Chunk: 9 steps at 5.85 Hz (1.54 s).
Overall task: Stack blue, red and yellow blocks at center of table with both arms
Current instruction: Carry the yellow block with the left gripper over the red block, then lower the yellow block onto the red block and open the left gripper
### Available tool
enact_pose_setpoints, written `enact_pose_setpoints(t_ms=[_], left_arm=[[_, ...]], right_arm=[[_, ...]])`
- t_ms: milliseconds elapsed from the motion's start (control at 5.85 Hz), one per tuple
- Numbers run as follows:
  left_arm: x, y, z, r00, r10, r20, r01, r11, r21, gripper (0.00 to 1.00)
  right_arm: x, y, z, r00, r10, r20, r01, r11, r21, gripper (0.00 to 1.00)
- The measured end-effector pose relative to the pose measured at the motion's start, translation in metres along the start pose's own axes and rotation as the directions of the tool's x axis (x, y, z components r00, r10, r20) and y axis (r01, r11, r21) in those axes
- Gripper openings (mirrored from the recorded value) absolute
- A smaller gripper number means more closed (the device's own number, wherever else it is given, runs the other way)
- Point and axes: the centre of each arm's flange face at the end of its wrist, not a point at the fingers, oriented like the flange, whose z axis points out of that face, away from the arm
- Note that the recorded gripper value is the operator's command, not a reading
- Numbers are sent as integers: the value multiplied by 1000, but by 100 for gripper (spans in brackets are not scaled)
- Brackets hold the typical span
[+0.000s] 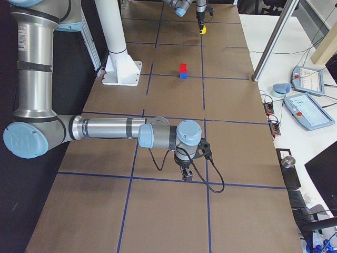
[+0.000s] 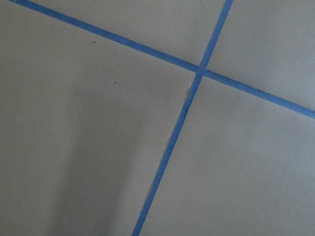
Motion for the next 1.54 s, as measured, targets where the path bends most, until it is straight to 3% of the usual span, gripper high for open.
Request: enact_pose_setpoints(t_ms=[342,684,1196,1538], left_arm=[[174,33,-52,993,121,-13,-122,992,-15,0],[309,81,-99,979,193,-71,-194,981,-10,0],[411,167,-89,976,215,-27,-215,976,-23,1],[440,187,-70,974,227,2,-227,973,-34,3]], right_arm=[[0,0,-1,1000,-1,0,1,1000,1,100],[0,-1,-1,1000,-1,0,1,1000,1,100],[0,0,0,1000,0,0,0,1000,0,100],[0,0,0,1000,0,0,0,1000,0,100]])
